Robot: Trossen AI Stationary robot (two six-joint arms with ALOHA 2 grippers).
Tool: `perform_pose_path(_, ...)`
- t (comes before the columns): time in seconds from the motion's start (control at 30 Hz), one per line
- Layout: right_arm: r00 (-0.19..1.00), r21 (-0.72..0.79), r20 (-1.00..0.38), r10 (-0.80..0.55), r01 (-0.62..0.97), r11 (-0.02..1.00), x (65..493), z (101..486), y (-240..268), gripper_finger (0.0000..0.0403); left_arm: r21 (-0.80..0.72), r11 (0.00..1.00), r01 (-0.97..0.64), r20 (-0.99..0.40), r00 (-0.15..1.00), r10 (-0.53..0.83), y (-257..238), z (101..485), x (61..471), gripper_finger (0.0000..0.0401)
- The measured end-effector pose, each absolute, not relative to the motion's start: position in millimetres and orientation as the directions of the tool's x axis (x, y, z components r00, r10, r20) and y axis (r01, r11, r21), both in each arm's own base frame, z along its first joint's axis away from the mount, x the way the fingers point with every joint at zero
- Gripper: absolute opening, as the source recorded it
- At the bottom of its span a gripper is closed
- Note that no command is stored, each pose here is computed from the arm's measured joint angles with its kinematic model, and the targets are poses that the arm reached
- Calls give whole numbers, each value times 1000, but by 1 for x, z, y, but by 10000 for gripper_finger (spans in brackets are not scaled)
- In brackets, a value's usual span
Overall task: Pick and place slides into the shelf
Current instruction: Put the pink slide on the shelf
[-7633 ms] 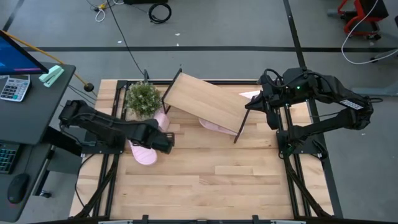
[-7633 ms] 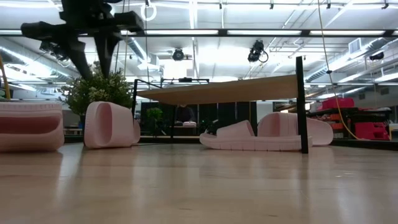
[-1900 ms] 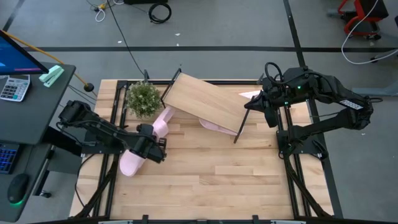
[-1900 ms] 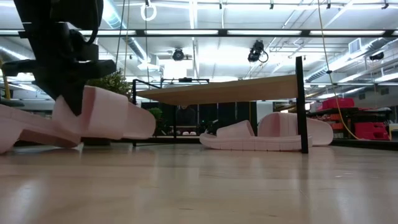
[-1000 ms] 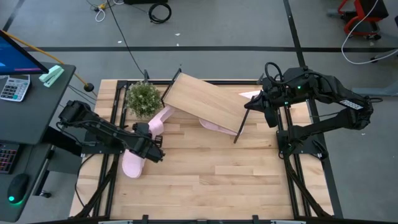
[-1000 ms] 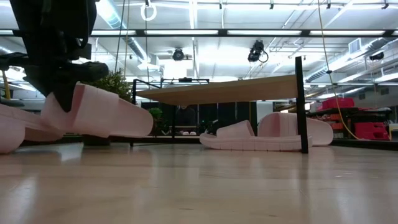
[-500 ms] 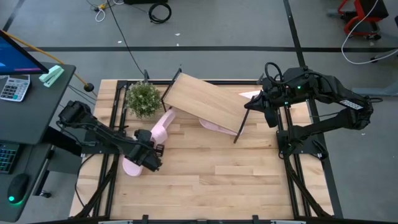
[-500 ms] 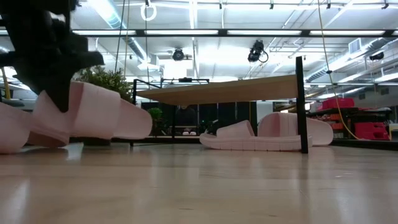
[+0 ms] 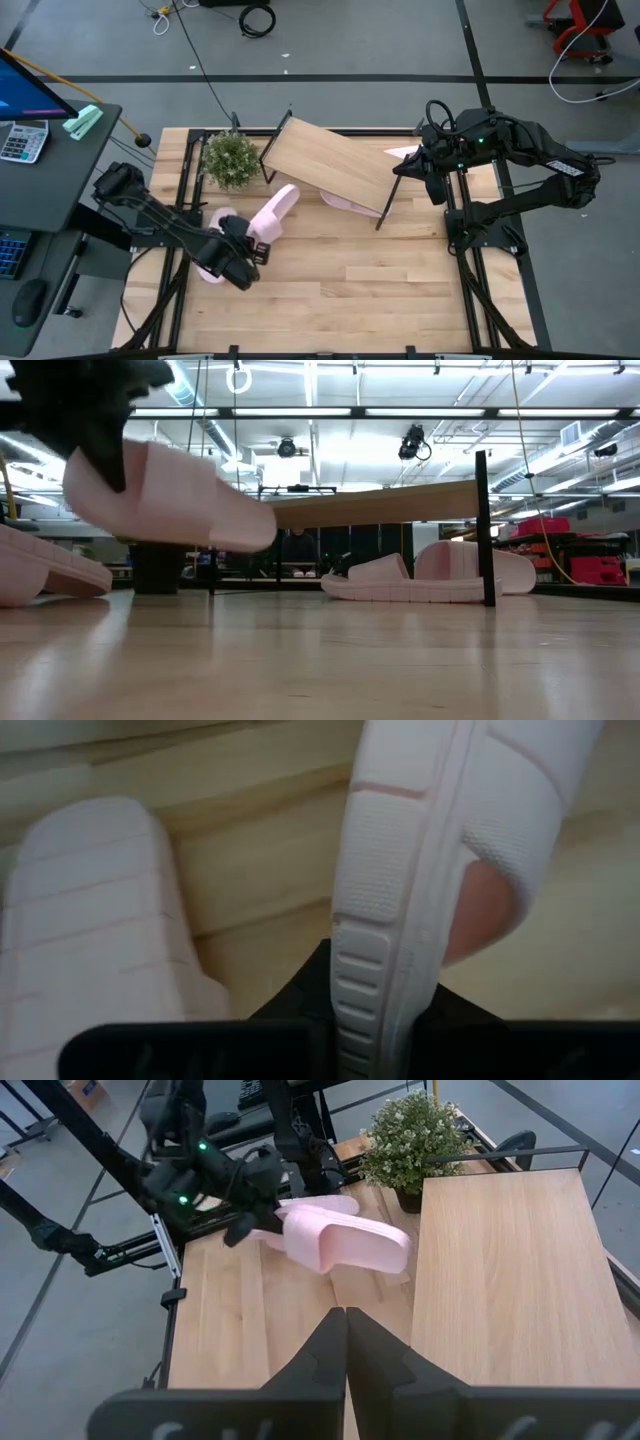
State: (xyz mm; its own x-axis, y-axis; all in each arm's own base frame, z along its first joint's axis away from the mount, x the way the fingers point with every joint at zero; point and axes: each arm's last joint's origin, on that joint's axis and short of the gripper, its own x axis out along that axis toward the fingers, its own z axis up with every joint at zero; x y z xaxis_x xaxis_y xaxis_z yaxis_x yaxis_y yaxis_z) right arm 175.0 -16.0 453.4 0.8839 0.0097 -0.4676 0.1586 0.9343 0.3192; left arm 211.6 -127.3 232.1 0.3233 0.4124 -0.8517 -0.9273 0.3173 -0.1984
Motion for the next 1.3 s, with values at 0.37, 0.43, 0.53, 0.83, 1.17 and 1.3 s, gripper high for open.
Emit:
perform_pose_path(0.37,884,319,-468,10,159,934,175,453,-16,11,-466,275,-841,-676,539,502,-142,258,220,42)
perform_pose_path(0.43,884,319,-468,10,159,934,175,453,-16,11,-518,267,-813,-638,575,513,-143,260,224,42)
perform_pose_path(0.53,884,319,-468,10,158,935,175,453,-16,11,-582,253,-773,-589,615,524,-143,263,231,42)
perform_pose_path(0.83,884,319,-467,10,158,935,175,453,-16,9,-589,309,-747,-528,645,553,-119,284,239,42)
perform_pose_path(1.17,884,318,-468,10,158,935,175,453,-16,9,-542,373,-753,-536,652,536,-71,308,246,41)
perform_pose_path(1.3,884,308,-467,10,152,939,175,453,-16,9,-550,413,-726,-534,686,494,-52,315,257,41)
